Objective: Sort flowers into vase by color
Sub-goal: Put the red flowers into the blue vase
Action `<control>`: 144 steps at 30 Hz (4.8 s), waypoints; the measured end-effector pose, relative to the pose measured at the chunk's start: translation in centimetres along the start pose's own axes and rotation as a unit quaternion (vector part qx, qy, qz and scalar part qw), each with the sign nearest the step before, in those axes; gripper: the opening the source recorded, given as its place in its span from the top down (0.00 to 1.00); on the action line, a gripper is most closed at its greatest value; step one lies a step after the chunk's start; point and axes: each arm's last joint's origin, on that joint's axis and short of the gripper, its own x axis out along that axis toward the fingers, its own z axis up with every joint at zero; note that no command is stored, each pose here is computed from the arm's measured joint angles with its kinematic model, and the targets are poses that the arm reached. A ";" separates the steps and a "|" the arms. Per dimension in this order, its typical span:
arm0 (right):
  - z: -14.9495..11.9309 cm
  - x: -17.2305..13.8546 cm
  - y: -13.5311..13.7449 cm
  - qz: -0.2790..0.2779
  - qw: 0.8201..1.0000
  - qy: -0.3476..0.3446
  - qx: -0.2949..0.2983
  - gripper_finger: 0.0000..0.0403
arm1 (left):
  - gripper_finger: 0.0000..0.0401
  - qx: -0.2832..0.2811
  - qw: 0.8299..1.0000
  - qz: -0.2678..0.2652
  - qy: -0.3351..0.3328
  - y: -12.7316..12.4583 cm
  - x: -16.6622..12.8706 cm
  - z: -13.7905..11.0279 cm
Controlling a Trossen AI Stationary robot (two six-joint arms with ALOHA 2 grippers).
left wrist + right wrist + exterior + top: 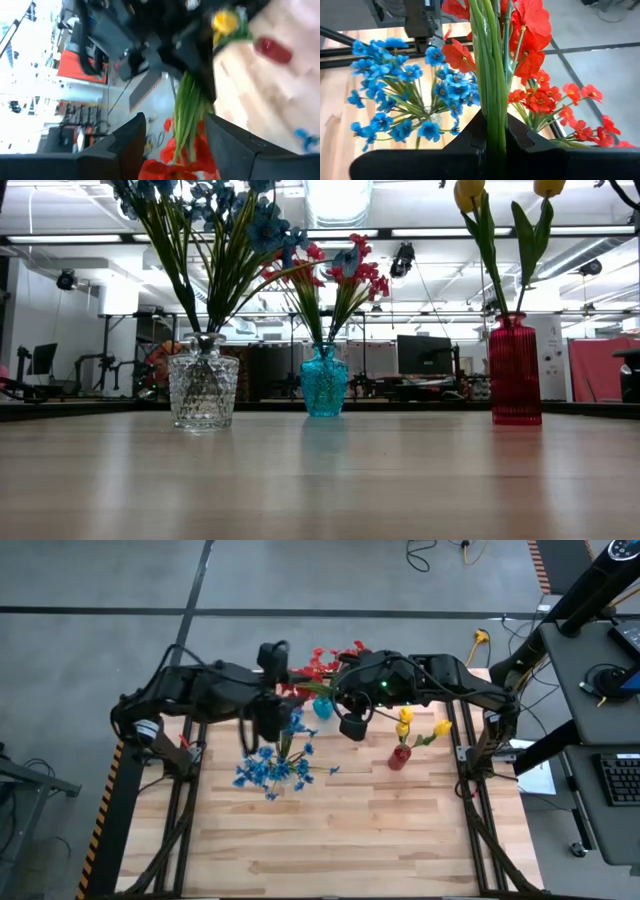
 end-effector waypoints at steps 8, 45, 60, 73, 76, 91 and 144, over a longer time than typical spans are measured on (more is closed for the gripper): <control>0.4 0.0 1.5 0.018 0.999 -0.031 -0.010 0.96 | 0.53 -0.075 0.994 -0.020 -0.082 -0.9 -4.5 1.5; -16.4 3.5 15.9 0.120 0.931 -0.343 -0.033 0.96 | 0.60 -0.246 0.947 -0.162 -0.128 -25.0 -5.9 9.3; -19.6 2.2 16.0 0.171 0.851 -0.496 -0.027 0.96 | 0.60 -0.286 0.911 -0.135 -0.267 -30.2 -3.5 7.4; -18.5 4.3 18.8 0.185 0.837 -0.512 -0.052 0.96 | 0.60 -0.379 0.865 -0.072 -0.321 -30.9 2.9 4.3; -17.8 4.7 19.4 0.182 0.834 -0.517 -0.053 0.96 | 0.60 -0.382 0.867 -0.069 -0.313 -31.0 3.6 4.1; -15.5 6.1 22.1 0.197 0.806 -0.550 -0.098 0.96 | 0.60 -0.385 0.858 -0.103 -0.324 -31.8 5.3 4.4; -15.5 2.6 21.2 0.185 0.925 -0.323 -0.072 0.56 | 1.00 -0.394 0.869 -0.064 -0.291 -32.1 4.7 4.4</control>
